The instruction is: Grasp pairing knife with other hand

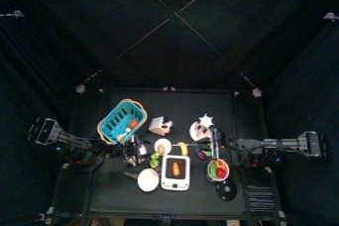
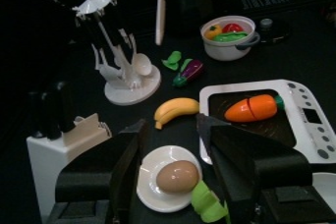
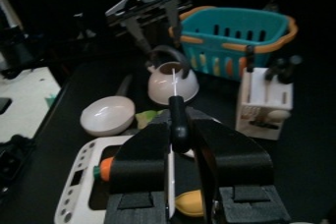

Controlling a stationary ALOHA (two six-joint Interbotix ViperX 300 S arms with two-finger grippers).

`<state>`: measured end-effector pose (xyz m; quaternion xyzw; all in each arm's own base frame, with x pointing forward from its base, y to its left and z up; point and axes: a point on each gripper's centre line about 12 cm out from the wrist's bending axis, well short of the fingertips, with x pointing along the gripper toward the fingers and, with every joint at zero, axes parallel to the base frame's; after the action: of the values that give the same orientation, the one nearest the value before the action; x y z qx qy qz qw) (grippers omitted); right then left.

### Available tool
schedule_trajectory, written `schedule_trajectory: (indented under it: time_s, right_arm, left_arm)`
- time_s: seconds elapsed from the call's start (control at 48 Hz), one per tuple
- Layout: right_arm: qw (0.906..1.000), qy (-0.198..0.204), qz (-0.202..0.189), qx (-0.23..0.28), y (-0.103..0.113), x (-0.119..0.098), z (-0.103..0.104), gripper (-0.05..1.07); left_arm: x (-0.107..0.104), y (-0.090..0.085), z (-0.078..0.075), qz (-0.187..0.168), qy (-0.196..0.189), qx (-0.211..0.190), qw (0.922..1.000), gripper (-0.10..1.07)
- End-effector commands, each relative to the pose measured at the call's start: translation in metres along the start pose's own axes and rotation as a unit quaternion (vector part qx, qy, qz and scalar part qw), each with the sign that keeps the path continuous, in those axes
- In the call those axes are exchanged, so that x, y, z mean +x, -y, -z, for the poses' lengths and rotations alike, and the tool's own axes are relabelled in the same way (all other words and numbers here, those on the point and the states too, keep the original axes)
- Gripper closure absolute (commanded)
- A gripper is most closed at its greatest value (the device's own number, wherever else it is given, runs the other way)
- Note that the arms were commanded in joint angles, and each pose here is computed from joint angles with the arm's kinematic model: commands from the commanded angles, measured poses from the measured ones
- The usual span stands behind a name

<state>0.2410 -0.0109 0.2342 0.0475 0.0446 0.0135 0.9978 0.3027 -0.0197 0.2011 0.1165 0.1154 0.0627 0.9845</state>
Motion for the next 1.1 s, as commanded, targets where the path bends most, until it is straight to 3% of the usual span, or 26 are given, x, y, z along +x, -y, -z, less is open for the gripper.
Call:
schedule_trajectory:
  time_s: [0.0,0.146,0.312,0.417,0.646,0.792,1.083]
  right_arm:
    - [0.9997,0.006,-0.024,0.001,-0.011,0.003,-0.001,0.63]
    - [0.9992,-0.003,-0.038,0.007,-0.018,0.01,0.002,0.63]
    - [0.9992,-0.008,-0.04,0.006,-0.019,0.014,0.004,0.63]
    - [0.9992,-0.006,-0.039,0.007,-0.018,0.017,0.003,0.63]
    - [0.9992,-0.008,-0.039,0.003,-0.017,0.023,0.001,0.63]
    - [0.9992,-0.011,-0.039,0.002,-0.017,0.027,0.001,0.63]
    - [0.9991,-0.016,-0.039,0.002,-0.016,0.03,0.003,0.63]
  left_arm:
    - [0.008,0.005,-0.007,-0.004,0.017,-0.009,0.9998,0.14]
    - [0.02,0.012,-0.013,-0.004,0.044,-0.01,0.999,0.14]
    - [0.034,0.038,-0.025,0.033,0.091,0.01,0.9952,0.14]
    - [0.046,0.045,-0.027,0.033,0.108,-0.008,0.9936,0.14]
    - [0.062,0.044,-0.017,-0.006,0.127,-0.053,0.9905,0.15]
    - [0.066,0.042,-0.01,-0.029,0.131,-0.059,0.9892,0.15]
    - [0.073,0.043,-0.004,-0.037,0.12,-0.065,0.99,0.15]
